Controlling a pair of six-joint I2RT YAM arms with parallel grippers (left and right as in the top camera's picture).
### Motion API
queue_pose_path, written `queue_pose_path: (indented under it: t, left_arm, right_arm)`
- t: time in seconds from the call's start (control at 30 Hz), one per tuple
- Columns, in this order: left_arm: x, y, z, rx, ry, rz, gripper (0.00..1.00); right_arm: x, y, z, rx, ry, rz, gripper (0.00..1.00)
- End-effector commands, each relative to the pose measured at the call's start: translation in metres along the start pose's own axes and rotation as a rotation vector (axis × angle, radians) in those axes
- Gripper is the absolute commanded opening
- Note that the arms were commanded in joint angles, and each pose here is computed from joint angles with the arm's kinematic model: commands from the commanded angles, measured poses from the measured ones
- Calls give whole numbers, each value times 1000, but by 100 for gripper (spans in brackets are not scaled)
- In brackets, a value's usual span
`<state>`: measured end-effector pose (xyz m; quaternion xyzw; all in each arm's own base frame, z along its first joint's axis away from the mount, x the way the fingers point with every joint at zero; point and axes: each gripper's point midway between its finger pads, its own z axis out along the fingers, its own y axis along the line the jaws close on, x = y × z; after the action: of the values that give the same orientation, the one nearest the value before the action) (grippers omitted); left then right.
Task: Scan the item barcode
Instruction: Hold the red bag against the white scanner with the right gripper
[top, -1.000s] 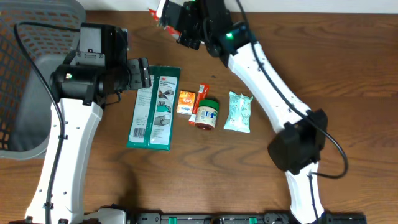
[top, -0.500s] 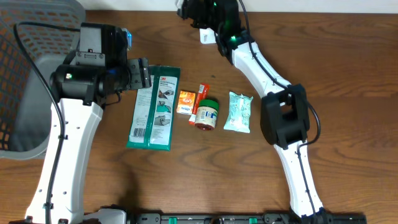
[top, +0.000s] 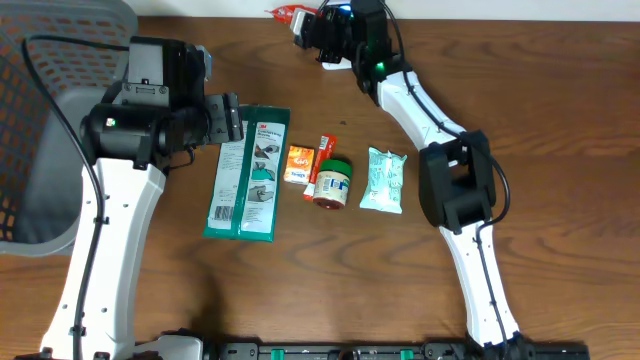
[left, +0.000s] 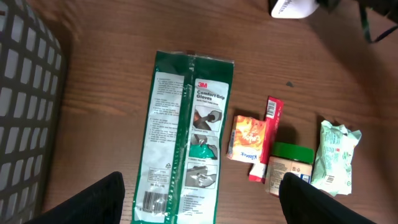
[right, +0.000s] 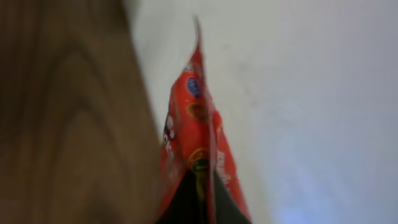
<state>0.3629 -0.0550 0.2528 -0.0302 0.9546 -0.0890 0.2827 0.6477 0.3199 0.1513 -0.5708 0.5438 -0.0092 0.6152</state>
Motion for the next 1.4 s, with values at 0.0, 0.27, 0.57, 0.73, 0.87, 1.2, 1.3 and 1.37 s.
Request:
queue_pose_path:
  t: [0.0,0.27,0.57,0.73,0.87,1.2,1.3,1.37]
  left_arm:
    - [-4,3,-3,-16,-13,-8,79]
    - [-4,3,-3,-16,-13,-8,80]
    - [-4,3,-3,-16,-13,-8,79]
    - [-4,3,-3,-16,-13,-8,80]
    - [-4,3,-3,-16,-12,-8,79]
    - [-4,3,-3,-16,-13,-8,80]
    - [-4,3,-3,-16,-13,-8,80]
    - [-4,3,-3,-16,-13,-8,80]
  right_arm:
    - [-1,-40,-13,96,-26,-55,1]
    - [-12,-71,-22,194,-77,-103,1]
    - [27,-32,-14,54,14,-22,1]
    - [45,-16,-17,-19,70,27,1]
    - [52,-9,-20,-58,81,52,1]
    - [34,-31,-29,-26,52,63,1]
    - [-3,-55,-43,-15,-25,86,1]
    - [-38,-81,-61,15,-75,125,1]
